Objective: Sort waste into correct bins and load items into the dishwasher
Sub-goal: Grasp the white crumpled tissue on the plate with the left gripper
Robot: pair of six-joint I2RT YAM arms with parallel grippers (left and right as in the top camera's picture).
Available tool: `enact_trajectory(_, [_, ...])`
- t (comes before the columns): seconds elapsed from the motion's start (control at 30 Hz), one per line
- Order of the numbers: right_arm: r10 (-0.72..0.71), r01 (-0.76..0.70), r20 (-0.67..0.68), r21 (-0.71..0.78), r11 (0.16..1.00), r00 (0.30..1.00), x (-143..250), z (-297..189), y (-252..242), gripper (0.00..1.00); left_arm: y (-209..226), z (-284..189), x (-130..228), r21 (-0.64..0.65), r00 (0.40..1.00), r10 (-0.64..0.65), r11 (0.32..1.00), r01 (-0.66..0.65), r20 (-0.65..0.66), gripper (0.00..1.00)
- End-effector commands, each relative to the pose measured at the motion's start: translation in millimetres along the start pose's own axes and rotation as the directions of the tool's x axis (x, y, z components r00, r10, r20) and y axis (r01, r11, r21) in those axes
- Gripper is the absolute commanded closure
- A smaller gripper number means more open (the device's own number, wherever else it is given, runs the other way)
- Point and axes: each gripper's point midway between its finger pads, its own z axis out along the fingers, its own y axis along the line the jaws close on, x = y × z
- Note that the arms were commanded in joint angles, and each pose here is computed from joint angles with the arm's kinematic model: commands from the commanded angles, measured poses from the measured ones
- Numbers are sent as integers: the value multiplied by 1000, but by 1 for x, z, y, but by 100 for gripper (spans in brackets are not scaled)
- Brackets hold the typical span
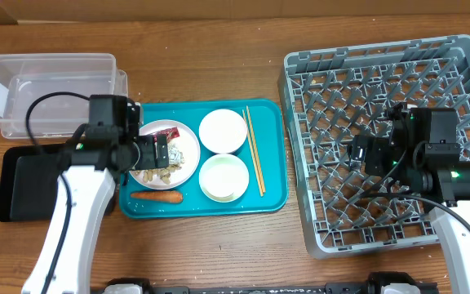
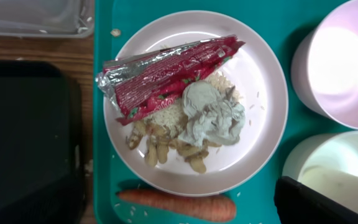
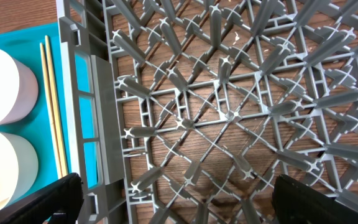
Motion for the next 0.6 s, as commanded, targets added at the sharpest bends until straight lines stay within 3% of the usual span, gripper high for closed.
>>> enact_trajectory(0.0, [6,-5,44,-5,1000,999,-12,-10,1,0,-4,27,-7,11,999,-35,999,35,-42,0])
enact_trajectory(0.07, [6,-6,44,-5,1000,999,-12,-10,1,0,-7,41,-9,23,998,-35,999,36,-57,2])
enact_trajectory(0.2, [6,-6,45,-6,1000,999,-12,-10,1,0,-22,73,-11,107,994,-34,993,45,-99,27])
enact_trajectory(0.27, [6,-6,45,-5,1000,999,-12,-10,1,0,-23,81,-7,108,992,-35,993,49,-124,30])
enact_trajectory(0.37, [6,-6,44,-5,1000,999,-12,-10,1,0,-22,93,1,98,984,-53,993,70,-169,46])
enact_trajectory(0.47, [6,-5,45,-5,1000,999,-12,-10,1,0,-21,98,5,93,980,-62,992,80,-187,78])
enact_trajectory(0.57, [6,-6,44,-5,1000,999,-12,-10,1,0,-22,95,0,96,983,-61,992,79,-171,91])
